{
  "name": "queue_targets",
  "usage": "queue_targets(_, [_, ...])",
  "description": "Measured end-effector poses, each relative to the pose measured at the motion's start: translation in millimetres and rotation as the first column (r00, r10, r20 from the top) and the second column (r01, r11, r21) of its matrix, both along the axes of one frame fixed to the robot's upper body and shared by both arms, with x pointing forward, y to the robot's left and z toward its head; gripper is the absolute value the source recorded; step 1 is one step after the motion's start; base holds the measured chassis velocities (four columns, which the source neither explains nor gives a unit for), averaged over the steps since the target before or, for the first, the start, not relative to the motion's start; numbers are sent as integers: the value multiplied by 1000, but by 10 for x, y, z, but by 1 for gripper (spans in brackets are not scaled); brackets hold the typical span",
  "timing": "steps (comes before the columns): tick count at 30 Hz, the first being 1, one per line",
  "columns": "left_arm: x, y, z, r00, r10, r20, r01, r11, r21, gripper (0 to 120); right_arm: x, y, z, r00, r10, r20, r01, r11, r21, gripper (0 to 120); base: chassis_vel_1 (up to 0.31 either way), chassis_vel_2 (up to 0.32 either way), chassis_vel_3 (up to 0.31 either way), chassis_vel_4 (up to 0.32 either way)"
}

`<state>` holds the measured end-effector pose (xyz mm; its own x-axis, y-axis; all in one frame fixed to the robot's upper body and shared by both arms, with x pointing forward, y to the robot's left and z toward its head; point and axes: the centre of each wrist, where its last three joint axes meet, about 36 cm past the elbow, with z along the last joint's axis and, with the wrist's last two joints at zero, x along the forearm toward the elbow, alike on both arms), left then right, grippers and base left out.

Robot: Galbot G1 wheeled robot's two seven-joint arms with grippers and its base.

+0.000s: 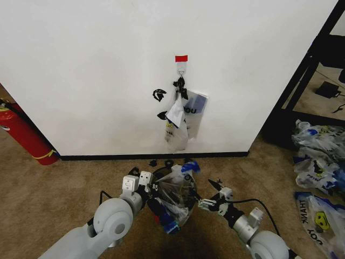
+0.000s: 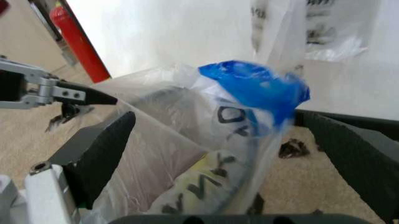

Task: Pick up the garbage bag from the wall and place it over the trash bin.

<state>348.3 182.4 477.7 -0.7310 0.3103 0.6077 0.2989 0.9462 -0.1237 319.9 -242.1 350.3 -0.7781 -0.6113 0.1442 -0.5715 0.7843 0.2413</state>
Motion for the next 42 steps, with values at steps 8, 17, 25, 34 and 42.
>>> queue_targets(8, [55,45,-44,1000,13,9,-13,999,29,0,291,236,149,992,-19,-125,7,995,-99,100,0,0,0,0])
queue_targets(17, [150,74,-127,999,36,15,-36,998,45,0,479,404,318,963,-28,-268,-16,987,-161,85,0,0,0,0])
queue_targets(25, [183,55,-150,999,30,16,-30,999,37,0,545,483,358,935,-50,-352,-26,978,-207,54,0,0,0,0])
queue_targets(34, [193,45,-202,1000,21,7,-22,999,36,0,592,460,398,907,-109,-407,13,973,-231,20,0,0,0,0])
queue_targets(42, [156,33,-203,1000,16,2,-16,999,28,0,632,474,417,888,-131,-441,23,970,-242,8,0,0,0,0])
